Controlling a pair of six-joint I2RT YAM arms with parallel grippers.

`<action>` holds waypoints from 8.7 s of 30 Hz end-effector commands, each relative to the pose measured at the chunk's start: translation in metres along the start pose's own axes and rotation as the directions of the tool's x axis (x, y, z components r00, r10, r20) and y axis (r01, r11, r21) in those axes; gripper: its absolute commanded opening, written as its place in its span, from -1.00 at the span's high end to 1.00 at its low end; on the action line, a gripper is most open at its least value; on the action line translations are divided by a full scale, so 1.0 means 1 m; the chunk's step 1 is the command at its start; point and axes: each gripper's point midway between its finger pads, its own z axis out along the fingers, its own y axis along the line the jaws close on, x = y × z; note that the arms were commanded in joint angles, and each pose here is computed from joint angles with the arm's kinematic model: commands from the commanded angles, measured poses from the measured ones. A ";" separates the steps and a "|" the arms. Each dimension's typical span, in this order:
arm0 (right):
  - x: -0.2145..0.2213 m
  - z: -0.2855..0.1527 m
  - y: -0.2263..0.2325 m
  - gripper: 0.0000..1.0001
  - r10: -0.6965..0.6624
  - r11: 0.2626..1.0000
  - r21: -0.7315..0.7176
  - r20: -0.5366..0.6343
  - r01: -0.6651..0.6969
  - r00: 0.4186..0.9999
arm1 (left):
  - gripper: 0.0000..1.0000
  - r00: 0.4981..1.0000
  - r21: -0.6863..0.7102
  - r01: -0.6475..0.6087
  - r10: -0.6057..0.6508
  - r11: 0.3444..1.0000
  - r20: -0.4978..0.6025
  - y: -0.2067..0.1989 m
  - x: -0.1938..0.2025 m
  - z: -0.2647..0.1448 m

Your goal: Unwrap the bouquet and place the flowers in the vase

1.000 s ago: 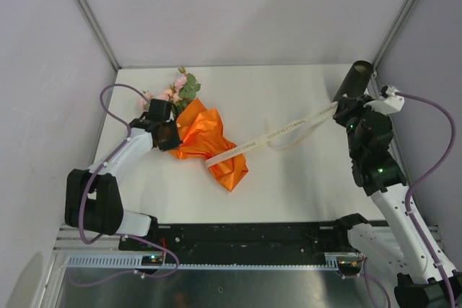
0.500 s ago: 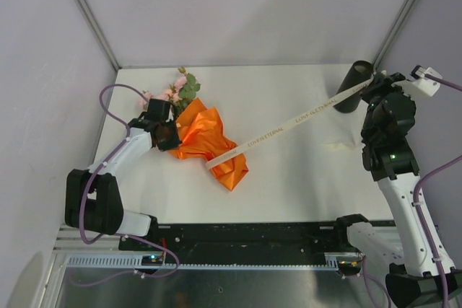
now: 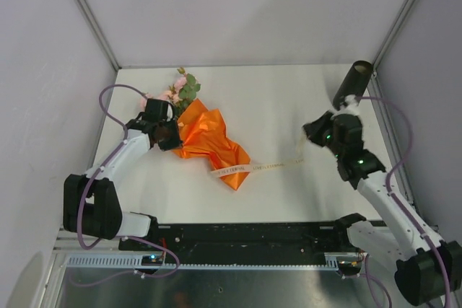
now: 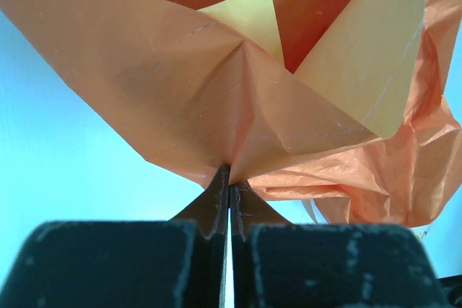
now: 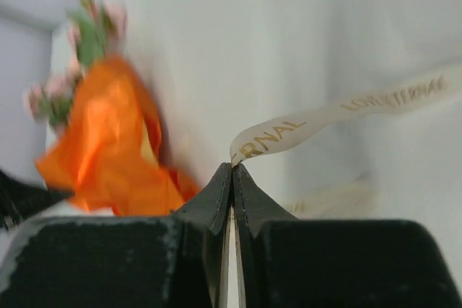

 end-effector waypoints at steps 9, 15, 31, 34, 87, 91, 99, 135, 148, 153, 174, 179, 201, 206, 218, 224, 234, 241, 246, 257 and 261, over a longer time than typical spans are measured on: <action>0.181 0.025 0.005 -0.01 0.277 0.957 0.195 -0.409 -0.213 0.870 | 0.99 0.999 0.104 -0.027 0.029 0.994 -0.018 -0.014 0.007 -0.005; 0.211 0.031 0.007 -0.18 0.330 0.939 0.246 -0.446 -0.240 0.832 | 0.98 0.999 0.115 -0.030 0.032 0.993 -0.018 -0.016 0.008 -0.006; 0.256 0.014 0.033 -0.20 0.734 0.674 0.530 -0.404 -0.514 0.546 | 0.98 1.000 0.115 -0.031 0.031 0.993 -0.001 -0.017 0.003 -0.009; 0.263 0.009 0.029 -0.19 0.764 0.632 0.591 -0.369 -0.501 0.528 | 0.99 0.999 0.115 -0.033 0.034 0.993 -0.002 -0.017 0.003 -0.008; -0.070 0.053 0.071 1.00 0.182 0.955 -0.265 0.154 -0.137 0.971 | 1.00 0.993 -0.129 -0.073 0.084 0.989 0.080 0.027 -0.015 -0.019; -0.103 0.061 0.115 1.00 0.123 0.908 -0.417 0.206 -0.027 0.971 | 1.00 0.994 -0.091 -0.076 0.082 0.993 0.069 0.021 -0.012 -0.019; -0.200 0.098 0.187 1.00 0.044 0.805 -0.570 0.332 0.163 0.942 | 1.00 0.995 -0.065 -0.065 0.070 0.996 0.072 0.017 -0.010 -0.021; -0.045 0.242 0.012 0.02 -0.248 0.953 0.162 -0.070 0.256 0.966 | 0.80 0.998 -0.045 -0.044 0.045 0.998 0.041 0.013 -0.004 -0.015; 0.068 0.155 0.107 -0.24 -0.322 0.897 -0.412 -0.355 0.162 0.877 | 0.01 0.989 -0.074 -0.033 0.043 0.997 0.139 0.017 -0.018 -0.033; 0.136 0.126 0.131 -0.27 -0.390 0.824 -0.562 -0.468 0.074 0.793 | -0.15 0.974 -0.082 -0.022 0.040 0.996 0.223 0.018 -0.028 -0.050; 0.277 0.125 0.128 -0.14 -0.485 0.804 -0.593 -0.602 0.051 0.634 | -0.31 0.942 0.010 0.079 -0.078 0.997 0.325 0.014 -0.014 -0.070; 0.276 0.137 0.122 0.48 -0.455 0.829 -0.555 -0.600 0.067 0.659 | -0.36 0.960 -0.033 0.173 -0.161 0.984 0.231 0.019 -0.008 -0.034; 0.186 0.203 0.123 1.00 -0.226 0.883 -0.469 -0.418 0.004 0.880 | -0.05 0.952 -0.135 0.258 -0.227 0.957 0.207 -0.002 -0.112 0.084; 0.174 0.191 0.145 1.00 -0.279 0.829 -0.558 -0.368 0.029 0.887 | -0.05 0.945 -0.101 0.211 -0.177 0.972 0.276 -0.013 -0.143 0.060; 0.207 0.098 0.211 0.99 -0.518 0.604 -0.796 -0.348 0.046 0.781 | -0.69 0.813 0.002 0.122 -0.102 0.992 0.573 -0.010 -0.141 -0.130; 0.240 0.041 0.221 0.55 -0.650 0.515 -0.855 -0.339 0.066 0.680 | -0.86 0.781 0.070 0.123 -0.140 0.990 0.609 -0.005 -0.111 -0.164; 0.259 -0.010 0.197 0.23 -0.659 0.553 -0.831 -0.390 0.063 0.643 | -0.84 0.862 0.196 0.106 -0.189 0.975 0.471 -0.021 -0.065 -0.143; 0.241 -0.012 0.188 0.03 -0.590 0.623 -0.782 -0.445 0.029 0.674 | -0.81 0.922 0.181 0.159 -0.212 0.971 0.324 -0.014 -0.029 -0.098; 0.218 -0.003 0.186 -0.04 -0.539 0.661 -0.750 -0.445 0.031 0.715 | -0.71 0.957 0.181 0.214 -0.243 0.960 0.159 -0.013 0.007 -0.064; 0.201 0.013 0.193 -0.06 -0.473 0.678 -0.735 -0.424 0.012 0.772 | -0.56 0.898 -0.087 0.410 -0.385 0.908 0.215 0.054 0.031 -0.044; 0.231 0.007 0.198 0.00 -0.494 0.670 -0.742 -0.462 -0.016 0.737 | -0.58 0.869 -0.142 0.456 -0.404 0.879 0.286 0.069 0.022 -0.053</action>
